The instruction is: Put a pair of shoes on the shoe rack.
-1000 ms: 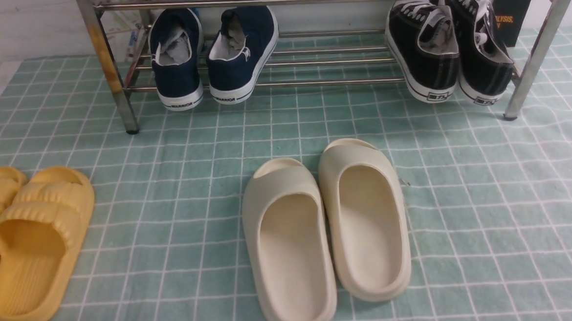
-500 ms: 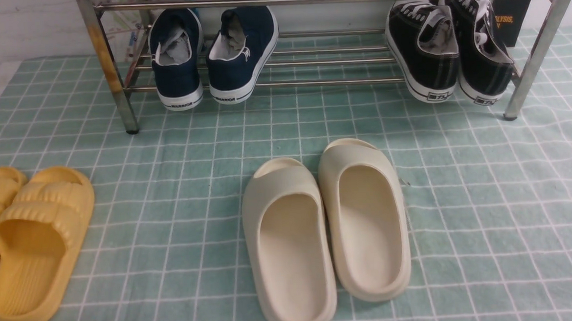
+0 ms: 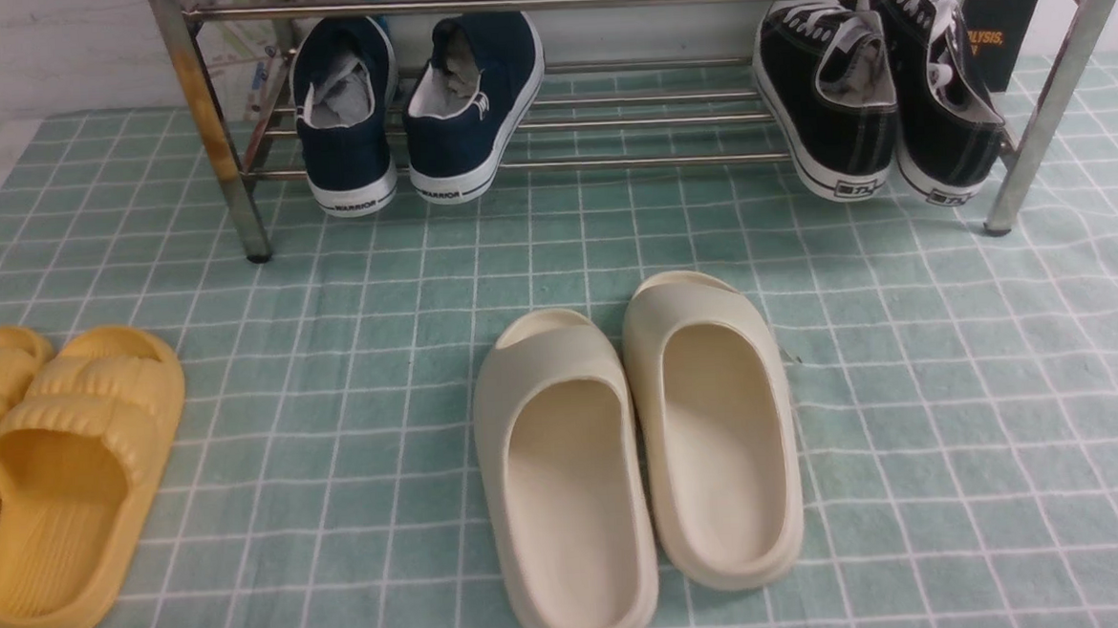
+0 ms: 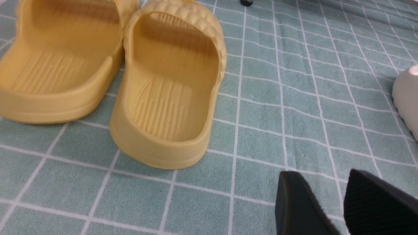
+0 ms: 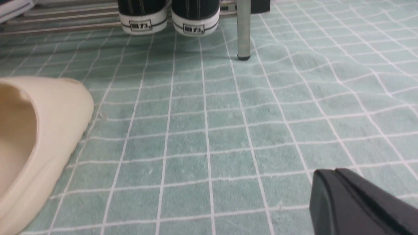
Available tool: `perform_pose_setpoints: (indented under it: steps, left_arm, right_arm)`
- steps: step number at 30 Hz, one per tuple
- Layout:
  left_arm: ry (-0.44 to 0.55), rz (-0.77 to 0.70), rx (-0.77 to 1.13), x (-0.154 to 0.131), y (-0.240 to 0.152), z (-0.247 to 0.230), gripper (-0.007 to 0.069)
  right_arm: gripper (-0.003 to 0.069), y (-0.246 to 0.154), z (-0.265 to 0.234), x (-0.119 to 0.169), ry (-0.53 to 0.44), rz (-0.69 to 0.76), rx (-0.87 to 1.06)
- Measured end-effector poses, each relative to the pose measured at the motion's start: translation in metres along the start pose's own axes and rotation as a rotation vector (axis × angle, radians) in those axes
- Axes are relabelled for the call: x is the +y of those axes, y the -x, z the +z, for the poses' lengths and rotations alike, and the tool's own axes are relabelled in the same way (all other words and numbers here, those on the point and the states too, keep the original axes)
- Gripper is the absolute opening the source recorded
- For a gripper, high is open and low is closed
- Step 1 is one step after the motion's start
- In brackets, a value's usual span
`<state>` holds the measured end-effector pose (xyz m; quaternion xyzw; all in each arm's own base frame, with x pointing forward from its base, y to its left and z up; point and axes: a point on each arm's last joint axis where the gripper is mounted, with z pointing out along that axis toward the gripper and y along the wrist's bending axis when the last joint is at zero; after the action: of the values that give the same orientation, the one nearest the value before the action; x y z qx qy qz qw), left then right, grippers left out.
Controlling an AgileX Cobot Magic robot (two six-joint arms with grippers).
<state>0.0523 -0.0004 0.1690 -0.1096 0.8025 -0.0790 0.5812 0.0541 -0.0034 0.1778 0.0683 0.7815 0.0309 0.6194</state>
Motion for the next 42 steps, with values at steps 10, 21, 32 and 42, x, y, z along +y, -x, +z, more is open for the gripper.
perform_pose_setpoints:
  steps: [10, 21, 32, 42]
  left_arm:
    - [0.000, 0.000, 0.000, 0.0000, 0.0000, 0.0000, 0.0239]
    - [0.000, 0.000, 0.000, 0.0000, 0.0000, 0.0000, 0.0239]
    - [0.000, 0.000, 0.000, 0.0000, 0.0000, 0.0000, 0.0239]
    - [0.000, 0.000, 0.000, 0.0000, 0.0000, 0.0000, 0.0239]
  right_arm:
    - [-0.0005, -0.0037, -0.0007, -0.0016, -0.022, 0.007, 0.054]
    - [-0.0005, -0.0038, -0.0012, -0.0042, -0.073, 0.037, 0.056]
    - [-0.0002, -0.0038, -0.0013, -0.0041, -0.073, 0.041, 0.059]
    - [0.0003, -0.0038, -0.0013, -0.0041, -0.073, 0.042, 0.059]
